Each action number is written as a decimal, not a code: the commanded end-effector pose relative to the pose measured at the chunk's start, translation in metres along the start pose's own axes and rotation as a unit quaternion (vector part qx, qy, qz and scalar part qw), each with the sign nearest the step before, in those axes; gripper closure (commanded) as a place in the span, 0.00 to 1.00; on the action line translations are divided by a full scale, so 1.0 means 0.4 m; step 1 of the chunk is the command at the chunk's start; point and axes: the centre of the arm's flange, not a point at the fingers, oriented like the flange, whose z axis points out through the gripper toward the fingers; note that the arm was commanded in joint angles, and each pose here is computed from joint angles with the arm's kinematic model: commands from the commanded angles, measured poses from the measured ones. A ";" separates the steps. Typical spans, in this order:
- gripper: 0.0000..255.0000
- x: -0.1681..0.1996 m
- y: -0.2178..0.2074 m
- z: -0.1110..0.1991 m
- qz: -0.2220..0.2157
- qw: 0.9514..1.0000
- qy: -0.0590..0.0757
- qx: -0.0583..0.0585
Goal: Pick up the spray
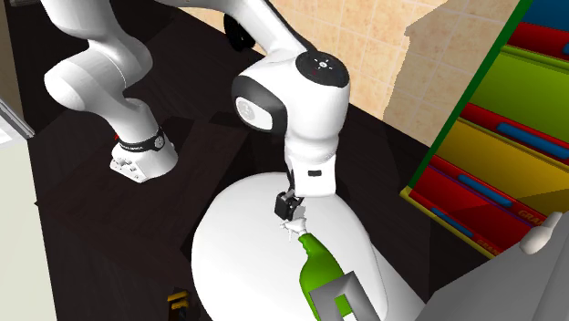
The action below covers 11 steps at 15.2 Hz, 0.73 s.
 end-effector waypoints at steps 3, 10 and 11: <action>0.00 0.076 0.016 0.112 0.030 0.999 -0.010 -0.002; 0.00 0.128 0.032 0.226 0.048 0.999 -0.016 -0.003; 0.00 0.128 0.033 0.239 0.048 0.999 -0.016 -0.003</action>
